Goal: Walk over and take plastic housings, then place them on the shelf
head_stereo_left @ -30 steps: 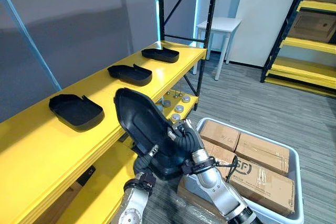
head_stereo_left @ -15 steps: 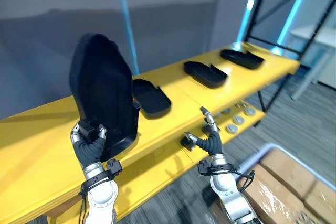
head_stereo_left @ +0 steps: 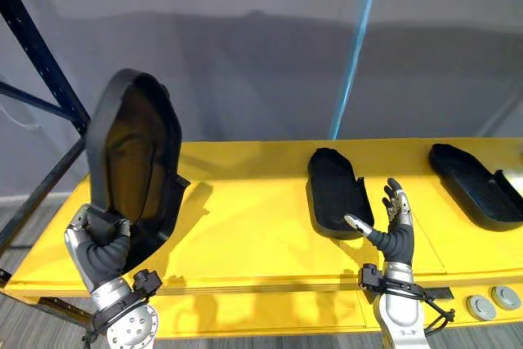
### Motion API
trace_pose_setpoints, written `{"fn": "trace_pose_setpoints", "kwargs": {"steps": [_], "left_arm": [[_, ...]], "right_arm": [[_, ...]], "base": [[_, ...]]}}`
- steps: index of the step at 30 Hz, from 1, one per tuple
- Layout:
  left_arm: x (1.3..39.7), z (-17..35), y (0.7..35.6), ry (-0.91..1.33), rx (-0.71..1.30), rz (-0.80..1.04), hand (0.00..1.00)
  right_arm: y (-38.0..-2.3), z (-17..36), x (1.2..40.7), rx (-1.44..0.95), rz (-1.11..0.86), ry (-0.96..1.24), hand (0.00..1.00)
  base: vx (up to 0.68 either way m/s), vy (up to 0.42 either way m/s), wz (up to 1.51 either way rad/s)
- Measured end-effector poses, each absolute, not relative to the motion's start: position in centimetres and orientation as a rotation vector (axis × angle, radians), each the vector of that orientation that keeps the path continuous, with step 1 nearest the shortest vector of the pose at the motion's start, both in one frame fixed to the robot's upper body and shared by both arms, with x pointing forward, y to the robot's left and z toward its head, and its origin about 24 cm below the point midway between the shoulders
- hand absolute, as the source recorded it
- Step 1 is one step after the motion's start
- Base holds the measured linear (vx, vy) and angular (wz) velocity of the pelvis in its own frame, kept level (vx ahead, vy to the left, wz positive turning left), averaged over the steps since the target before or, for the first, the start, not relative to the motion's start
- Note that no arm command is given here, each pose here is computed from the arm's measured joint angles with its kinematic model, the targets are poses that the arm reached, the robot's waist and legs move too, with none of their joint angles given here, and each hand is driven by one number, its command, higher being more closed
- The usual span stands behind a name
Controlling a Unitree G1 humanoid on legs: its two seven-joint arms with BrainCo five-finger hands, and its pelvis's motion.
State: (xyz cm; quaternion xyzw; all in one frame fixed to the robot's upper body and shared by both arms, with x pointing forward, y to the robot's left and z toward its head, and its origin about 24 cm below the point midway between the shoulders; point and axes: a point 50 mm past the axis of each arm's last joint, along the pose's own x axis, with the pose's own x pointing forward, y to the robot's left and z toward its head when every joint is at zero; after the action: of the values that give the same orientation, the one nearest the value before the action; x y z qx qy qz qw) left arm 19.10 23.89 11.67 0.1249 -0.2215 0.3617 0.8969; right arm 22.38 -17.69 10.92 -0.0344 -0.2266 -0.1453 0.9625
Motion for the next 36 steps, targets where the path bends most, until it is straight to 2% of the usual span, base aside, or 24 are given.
{"fn": "trace_pose_setpoints", "kwargs": {"steps": [3,5,7,10,13,17,25,26,36], "left_arm": [[21.9,10.6,24.5,-0.401,0.039,0.598,1.00],[22.8,10.0,25.8,-0.353,0.023,0.541,1.00],[24.5,9.7,28.3,-0.260,-0.046,0.397,1.00],[26.2,10.9,29.8,-0.198,-0.076,0.236,1.00],[27.5,12.1,30.9,-0.129,-0.050,0.127,1.00],[28.3,12.6,32.7,0.011,0.086,0.047,1.00],[28.8,13.7,34.2,0.069,0.214,0.043,1.00],[28.7,13.6,34.4,0.077,0.223,0.047,0.00],[28.3,11.8,35.5,0.187,0.333,0.090,0.00]], "right_arm": [[-19.2,11.6,22.0,-0.067,-0.336,-0.483,0.00],[-19.5,11.5,21.9,-0.076,-0.339,-0.480,0.00],[-19.6,10.8,21.3,-0.090,-0.322,-0.441,0.00],[-19.6,10.1,20.5,-0.106,-0.294,-0.399,0.00],[-18.6,9.8,20.3,-0.114,-0.223,-0.378,0.00],[-17.3,8.9,19.8,-0.113,-0.141,-0.335,0.00],[-16.0,8.5,19.6,-0.110,-0.057,-0.317,0.00],[-15.9,8.5,19.6,-0.109,-0.052,-0.317,0.00],[-14.7,8.0,19.3,-0.100,0.019,-0.288,0.00]], "base": [[0.04,-0.090,0.86],[0.05,0.031,0.07],[0.05,0.081,0.07],[0.04,0.066,-0.05],[0.01,0.051,-0.22],[0.01,0.015,-0.28],[0.02,-0.011,-0.12],[0.00,-0.010,-0.13],[-0.03,-0.005,-0.06]]}}
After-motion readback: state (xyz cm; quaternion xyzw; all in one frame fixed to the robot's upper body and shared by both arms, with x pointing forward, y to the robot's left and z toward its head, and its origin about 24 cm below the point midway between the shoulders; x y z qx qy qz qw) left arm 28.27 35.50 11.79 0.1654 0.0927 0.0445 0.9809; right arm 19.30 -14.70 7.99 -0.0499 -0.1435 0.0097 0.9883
